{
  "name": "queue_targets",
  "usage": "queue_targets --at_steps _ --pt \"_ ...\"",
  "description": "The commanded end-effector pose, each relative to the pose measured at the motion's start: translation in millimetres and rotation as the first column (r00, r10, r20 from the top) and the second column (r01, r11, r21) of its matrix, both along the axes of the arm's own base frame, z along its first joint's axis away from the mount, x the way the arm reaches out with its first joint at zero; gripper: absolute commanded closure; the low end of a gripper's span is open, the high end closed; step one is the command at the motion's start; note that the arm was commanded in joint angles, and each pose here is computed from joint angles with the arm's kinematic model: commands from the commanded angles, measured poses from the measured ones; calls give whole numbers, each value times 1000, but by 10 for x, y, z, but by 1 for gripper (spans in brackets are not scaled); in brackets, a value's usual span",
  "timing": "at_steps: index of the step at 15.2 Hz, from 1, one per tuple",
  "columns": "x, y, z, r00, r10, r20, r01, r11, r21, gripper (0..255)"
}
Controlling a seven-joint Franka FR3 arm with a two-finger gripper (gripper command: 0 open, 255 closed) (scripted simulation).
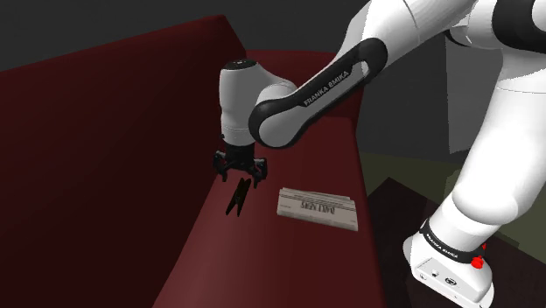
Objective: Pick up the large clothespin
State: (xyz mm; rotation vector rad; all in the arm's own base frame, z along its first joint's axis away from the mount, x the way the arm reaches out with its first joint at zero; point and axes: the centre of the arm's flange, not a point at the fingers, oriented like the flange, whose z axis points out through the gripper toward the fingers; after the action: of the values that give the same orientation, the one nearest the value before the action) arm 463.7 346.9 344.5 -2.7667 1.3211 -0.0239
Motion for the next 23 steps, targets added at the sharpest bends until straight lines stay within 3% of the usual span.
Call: queue_targets --at_steps 1,7,8,17,23 --pt "13 2 -129 1000 -6 1 6 1000 1 0" --pt "12 2 -371 1000 -6 1 6 1000 1 0" --pt "12 9 -370 1000 -6 1 6 1000 1 255" --pt "13 2 -371 1000 -6 1 6 1000 1 255" --pt "13 2 -54 1000 -6 1 6 1000 1 255"
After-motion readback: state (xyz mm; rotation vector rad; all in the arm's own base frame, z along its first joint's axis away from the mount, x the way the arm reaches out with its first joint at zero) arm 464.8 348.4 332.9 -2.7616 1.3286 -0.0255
